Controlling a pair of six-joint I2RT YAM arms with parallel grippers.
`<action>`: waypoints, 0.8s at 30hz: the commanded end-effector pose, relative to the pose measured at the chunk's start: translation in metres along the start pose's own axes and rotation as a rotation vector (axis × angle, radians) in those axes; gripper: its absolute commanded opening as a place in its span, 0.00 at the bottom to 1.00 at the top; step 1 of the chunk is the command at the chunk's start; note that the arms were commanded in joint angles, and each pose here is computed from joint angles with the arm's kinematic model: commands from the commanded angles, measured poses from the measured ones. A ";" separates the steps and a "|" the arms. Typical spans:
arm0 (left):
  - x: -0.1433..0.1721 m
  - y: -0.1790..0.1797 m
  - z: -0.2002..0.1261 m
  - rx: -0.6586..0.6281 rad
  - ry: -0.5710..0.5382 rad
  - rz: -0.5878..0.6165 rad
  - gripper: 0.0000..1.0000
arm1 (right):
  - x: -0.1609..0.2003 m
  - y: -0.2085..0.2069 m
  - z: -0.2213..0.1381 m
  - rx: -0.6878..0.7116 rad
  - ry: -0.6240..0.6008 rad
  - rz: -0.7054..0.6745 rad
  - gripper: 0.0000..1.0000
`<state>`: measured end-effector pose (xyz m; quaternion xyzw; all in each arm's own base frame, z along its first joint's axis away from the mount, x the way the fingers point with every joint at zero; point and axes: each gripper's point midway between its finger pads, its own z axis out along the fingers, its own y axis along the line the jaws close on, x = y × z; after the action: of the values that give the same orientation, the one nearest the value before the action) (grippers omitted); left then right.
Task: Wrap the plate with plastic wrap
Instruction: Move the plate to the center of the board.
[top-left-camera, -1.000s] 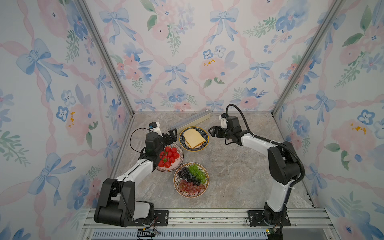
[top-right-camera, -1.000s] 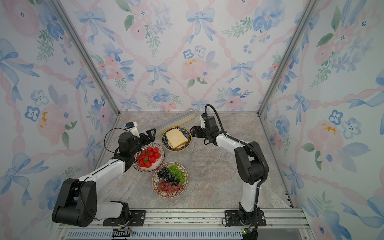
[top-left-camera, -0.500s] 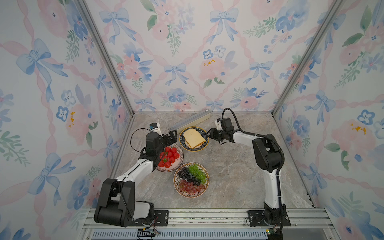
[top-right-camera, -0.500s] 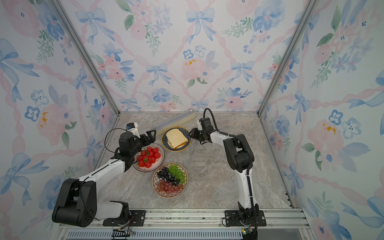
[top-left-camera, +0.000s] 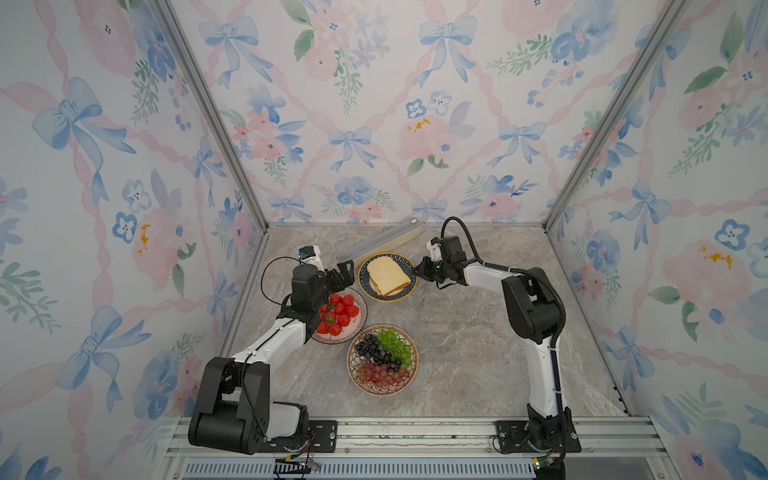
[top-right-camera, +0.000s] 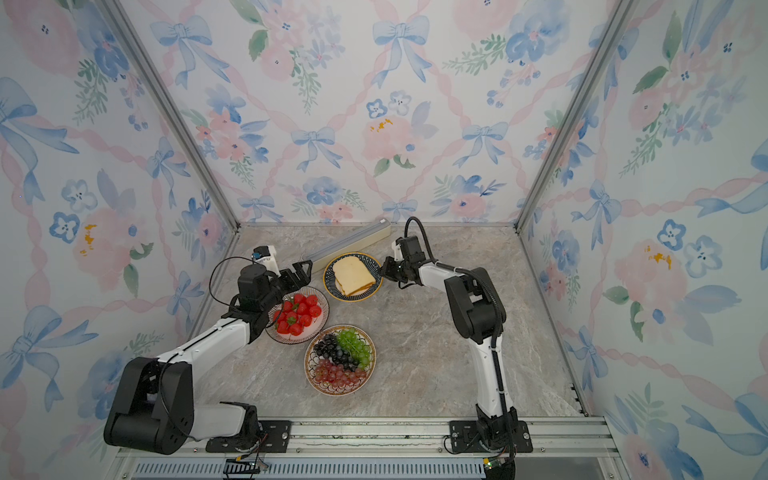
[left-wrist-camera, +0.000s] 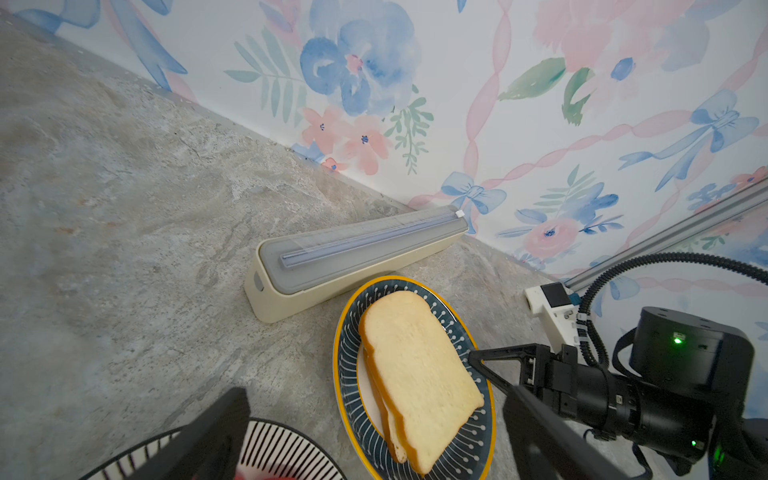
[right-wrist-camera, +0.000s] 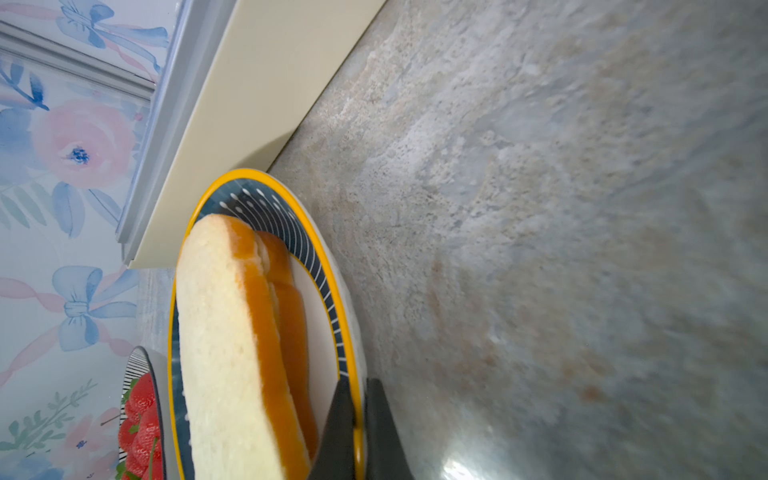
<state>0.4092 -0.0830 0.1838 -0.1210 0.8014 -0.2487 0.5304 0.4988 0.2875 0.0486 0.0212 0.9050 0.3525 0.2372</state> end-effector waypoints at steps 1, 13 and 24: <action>-0.007 -0.003 0.001 -0.007 -0.009 0.026 0.98 | -0.006 -0.009 -0.024 0.045 -0.039 0.021 0.00; -0.012 -0.013 0.008 0.028 0.002 0.078 0.98 | 0.013 -0.065 -0.115 0.156 -0.164 0.098 0.00; -0.002 -0.060 0.050 0.153 0.070 0.364 0.94 | 0.061 -0.098 -0.149 0.235 -0.138 0.133 0.00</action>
<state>0.4420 -0.1267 0.1949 -0.0012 0.8131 -0.2292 0.5352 0.3962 0.1401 0.0517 0.1358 0.9186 0.2654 0.2596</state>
